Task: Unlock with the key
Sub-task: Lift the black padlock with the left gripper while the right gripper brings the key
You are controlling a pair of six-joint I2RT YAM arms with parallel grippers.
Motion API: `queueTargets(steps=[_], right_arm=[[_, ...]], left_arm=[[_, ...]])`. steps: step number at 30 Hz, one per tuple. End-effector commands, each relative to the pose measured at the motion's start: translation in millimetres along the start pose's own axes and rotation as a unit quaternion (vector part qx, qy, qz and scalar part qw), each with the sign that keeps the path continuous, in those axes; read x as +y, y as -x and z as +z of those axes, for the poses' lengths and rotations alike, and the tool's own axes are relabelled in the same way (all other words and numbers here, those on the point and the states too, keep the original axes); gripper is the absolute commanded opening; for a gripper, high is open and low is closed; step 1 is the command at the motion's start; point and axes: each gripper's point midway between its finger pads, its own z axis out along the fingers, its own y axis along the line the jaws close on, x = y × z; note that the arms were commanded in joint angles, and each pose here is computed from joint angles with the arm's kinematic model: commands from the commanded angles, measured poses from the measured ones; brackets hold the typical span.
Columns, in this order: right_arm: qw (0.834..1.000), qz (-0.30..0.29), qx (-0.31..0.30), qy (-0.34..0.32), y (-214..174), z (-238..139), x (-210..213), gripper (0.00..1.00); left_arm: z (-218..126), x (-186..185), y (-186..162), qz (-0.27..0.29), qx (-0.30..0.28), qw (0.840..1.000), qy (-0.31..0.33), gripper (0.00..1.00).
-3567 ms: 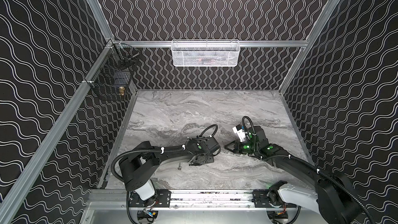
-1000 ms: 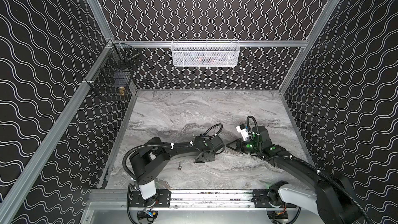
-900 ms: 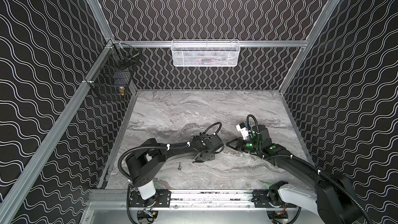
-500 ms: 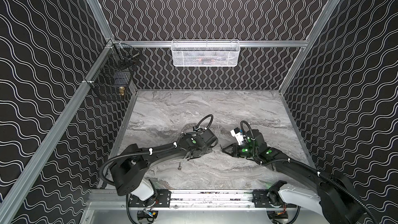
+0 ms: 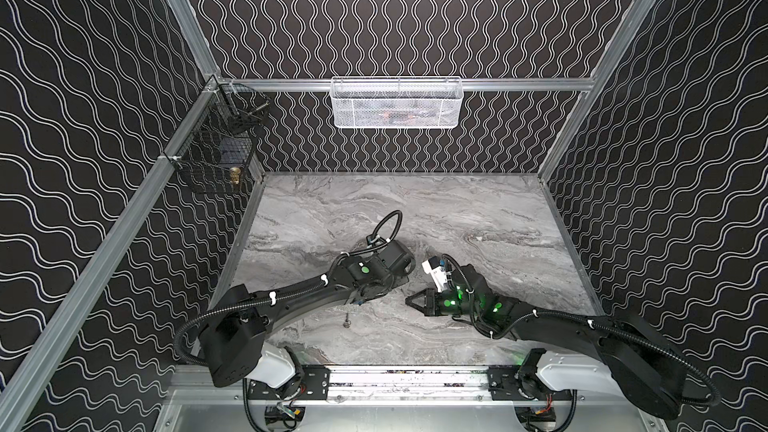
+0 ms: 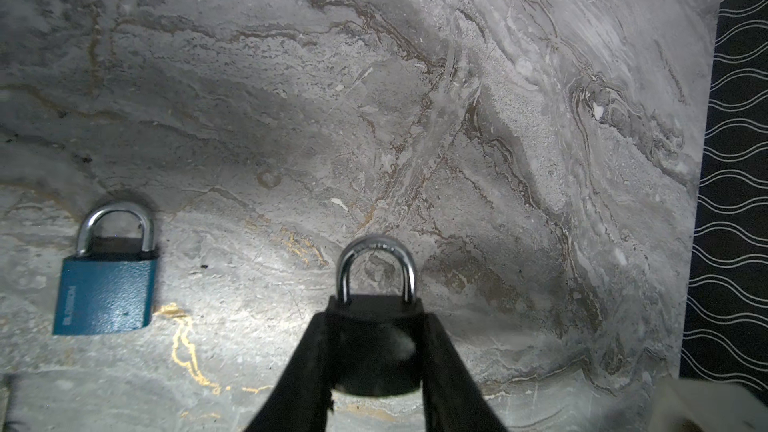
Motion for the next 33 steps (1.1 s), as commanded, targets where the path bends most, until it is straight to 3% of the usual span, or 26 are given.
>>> queueTargets(steps=[1,33], right_arm=[[0.998,0.001,-0.051,0.022,19,0,13,0.0],[0.996,0.024,-0.075,0.035,31,19,13,0.0]], left_arm=[[-3,-1,7,-0.022,-0.016,1.0,-0.003,0.16],[-4,1,4,-0.024,-0.009,1.0,-0.001,0.1]])
